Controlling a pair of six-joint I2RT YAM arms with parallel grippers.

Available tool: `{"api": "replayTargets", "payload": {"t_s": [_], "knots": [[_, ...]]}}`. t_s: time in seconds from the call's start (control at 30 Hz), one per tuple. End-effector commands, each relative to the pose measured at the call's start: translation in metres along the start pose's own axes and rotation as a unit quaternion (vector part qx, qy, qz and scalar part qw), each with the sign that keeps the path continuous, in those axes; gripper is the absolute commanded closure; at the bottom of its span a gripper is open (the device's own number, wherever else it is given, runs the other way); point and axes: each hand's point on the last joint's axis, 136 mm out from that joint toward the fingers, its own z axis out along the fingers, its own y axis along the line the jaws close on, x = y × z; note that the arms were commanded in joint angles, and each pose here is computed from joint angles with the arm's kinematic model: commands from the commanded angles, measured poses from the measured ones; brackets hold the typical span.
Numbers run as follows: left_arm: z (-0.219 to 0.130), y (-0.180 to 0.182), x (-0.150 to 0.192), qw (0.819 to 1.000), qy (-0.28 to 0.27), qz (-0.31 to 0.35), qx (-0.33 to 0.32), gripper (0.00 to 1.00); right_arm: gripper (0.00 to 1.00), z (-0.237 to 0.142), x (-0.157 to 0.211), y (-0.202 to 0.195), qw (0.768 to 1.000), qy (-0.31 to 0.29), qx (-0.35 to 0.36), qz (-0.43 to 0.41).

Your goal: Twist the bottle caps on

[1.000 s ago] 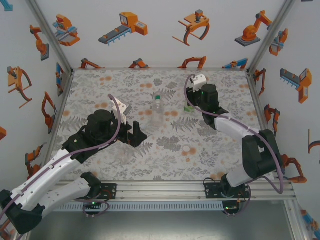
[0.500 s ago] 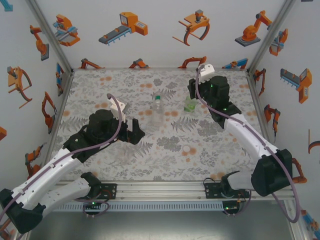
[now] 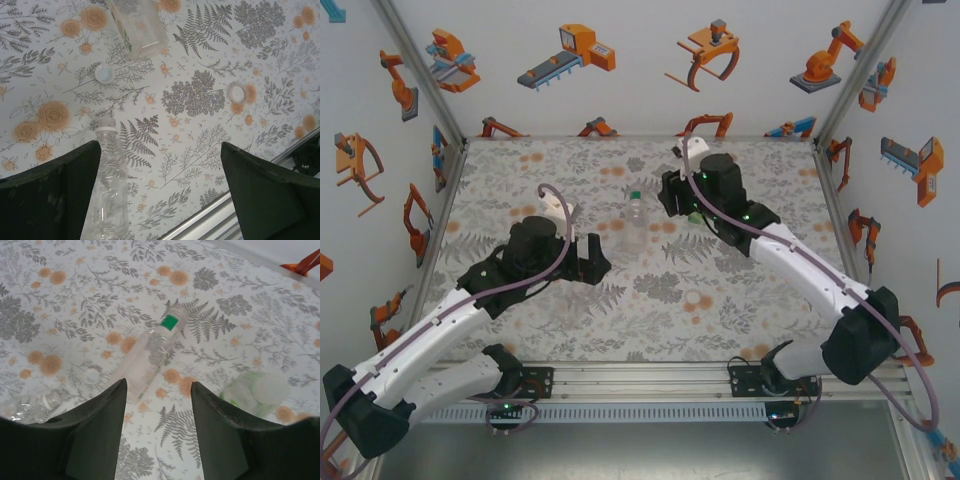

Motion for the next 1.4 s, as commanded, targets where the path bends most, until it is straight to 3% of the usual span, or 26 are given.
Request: {"api": "replayTargets", "payload": {"t_s": [0.0, 0.33, 0.63, 0.73, 1.0, 1.37], "knots": [[-0.001, 0.010, 0.006, 0.999, 0.002, -0.027, -0.022, 0.03, 0.49, 0.017, 0.015, 0.006, 0.998, 0.047, 0.020, 0.039], [-0.011, 0.022, 0.017, 0.998, -0.013, -0.046, -0.036, 0.03, 0.47, 0.082, 0.069, 0.012, 0.978, 0.178, 0.053, 0.100], [-0.014, 0.024, 0.023, 0.998, -0.015, -0.054, -0.032, 0.03, 0.32, 0.139, 0.102, -0.004, 0.953, 0.234, 0.124, 0.149], [-0.015, 0.024, 0.026, 0.998, -0.014, -0.057, -0.028, 0.03, 0.23, 0.157, 0.115, -0.006, 0.945, 0.250, 0.137, 0.157], [-0.017, 0.025, 0.029, 0.997, -0.014, -0.067, -0.025, 0.03, 0.24, 0.188, 0.143, -0.008, 0.935, 0.279, 0.150, 0.159], [-0.015, 0.023, 0.030, 0.995, -0.022, -0.092, -0.014, 0.03, 0.37, 0.207, 0.164, -0.010, 0.931, 0.295, 0.151, 0.153]]}}
